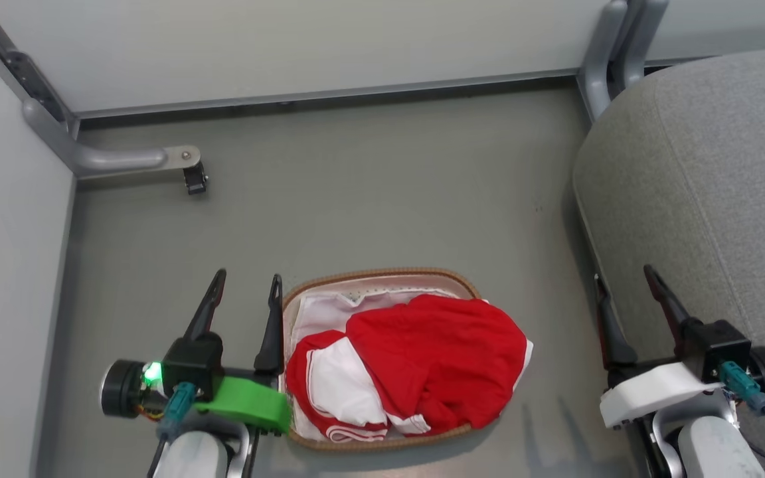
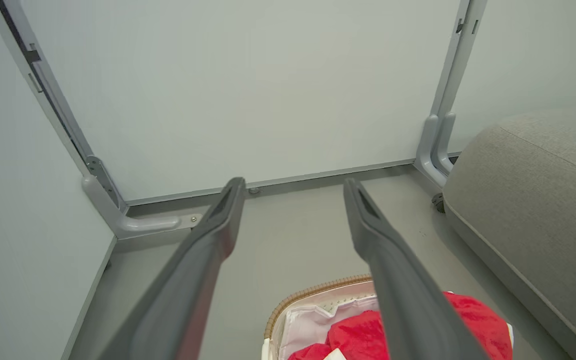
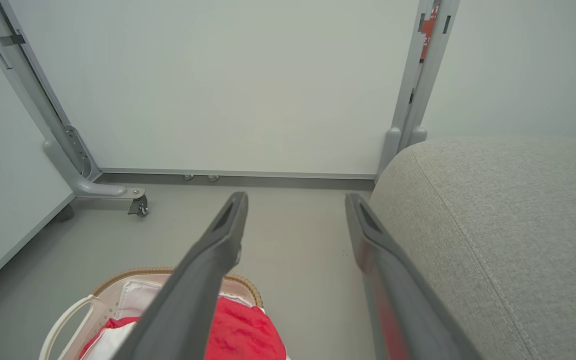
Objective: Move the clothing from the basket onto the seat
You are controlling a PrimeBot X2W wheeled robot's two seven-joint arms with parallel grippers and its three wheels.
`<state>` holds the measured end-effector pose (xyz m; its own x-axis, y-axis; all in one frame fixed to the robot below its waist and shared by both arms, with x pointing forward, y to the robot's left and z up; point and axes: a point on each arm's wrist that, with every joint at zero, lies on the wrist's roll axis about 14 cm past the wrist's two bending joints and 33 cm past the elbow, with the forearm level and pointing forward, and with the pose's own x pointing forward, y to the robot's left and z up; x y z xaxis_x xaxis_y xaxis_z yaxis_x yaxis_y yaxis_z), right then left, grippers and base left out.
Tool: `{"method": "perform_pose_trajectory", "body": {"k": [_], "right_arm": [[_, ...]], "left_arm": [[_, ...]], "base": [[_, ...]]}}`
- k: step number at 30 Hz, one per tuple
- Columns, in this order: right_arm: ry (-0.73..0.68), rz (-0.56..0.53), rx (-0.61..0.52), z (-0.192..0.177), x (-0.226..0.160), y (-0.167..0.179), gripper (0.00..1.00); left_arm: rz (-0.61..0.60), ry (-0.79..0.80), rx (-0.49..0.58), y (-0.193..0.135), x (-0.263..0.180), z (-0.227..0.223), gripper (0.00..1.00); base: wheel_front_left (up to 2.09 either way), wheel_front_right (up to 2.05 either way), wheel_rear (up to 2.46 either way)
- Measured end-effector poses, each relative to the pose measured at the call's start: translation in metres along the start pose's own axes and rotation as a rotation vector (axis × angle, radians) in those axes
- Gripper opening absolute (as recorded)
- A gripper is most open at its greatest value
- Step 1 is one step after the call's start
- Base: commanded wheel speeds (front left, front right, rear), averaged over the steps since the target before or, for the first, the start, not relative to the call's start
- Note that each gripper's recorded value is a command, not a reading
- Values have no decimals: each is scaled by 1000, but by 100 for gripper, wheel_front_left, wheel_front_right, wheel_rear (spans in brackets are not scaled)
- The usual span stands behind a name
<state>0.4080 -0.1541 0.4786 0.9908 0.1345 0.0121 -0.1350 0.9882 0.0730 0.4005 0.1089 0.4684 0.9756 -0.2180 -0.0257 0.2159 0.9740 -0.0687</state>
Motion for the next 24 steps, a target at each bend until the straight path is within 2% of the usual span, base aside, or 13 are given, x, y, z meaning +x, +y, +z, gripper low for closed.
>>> {"method": "perform_pose_trajectory", "body": {"k": [6,13,24], "right_arm": [[8,-24,-1,-10,26,-12,100],[66,-78,17,-41,45,-34,100],[140,-155,51,-85,59,-64,100]], "left_arm": [[-130,52,43,-23,41,-21,100],[-320,210,92,-62,74,-85,100],[-620,520,158,-118,50,-207,100]], "base": [[0,0,0],[0,0,0],[0,0,0]]}}
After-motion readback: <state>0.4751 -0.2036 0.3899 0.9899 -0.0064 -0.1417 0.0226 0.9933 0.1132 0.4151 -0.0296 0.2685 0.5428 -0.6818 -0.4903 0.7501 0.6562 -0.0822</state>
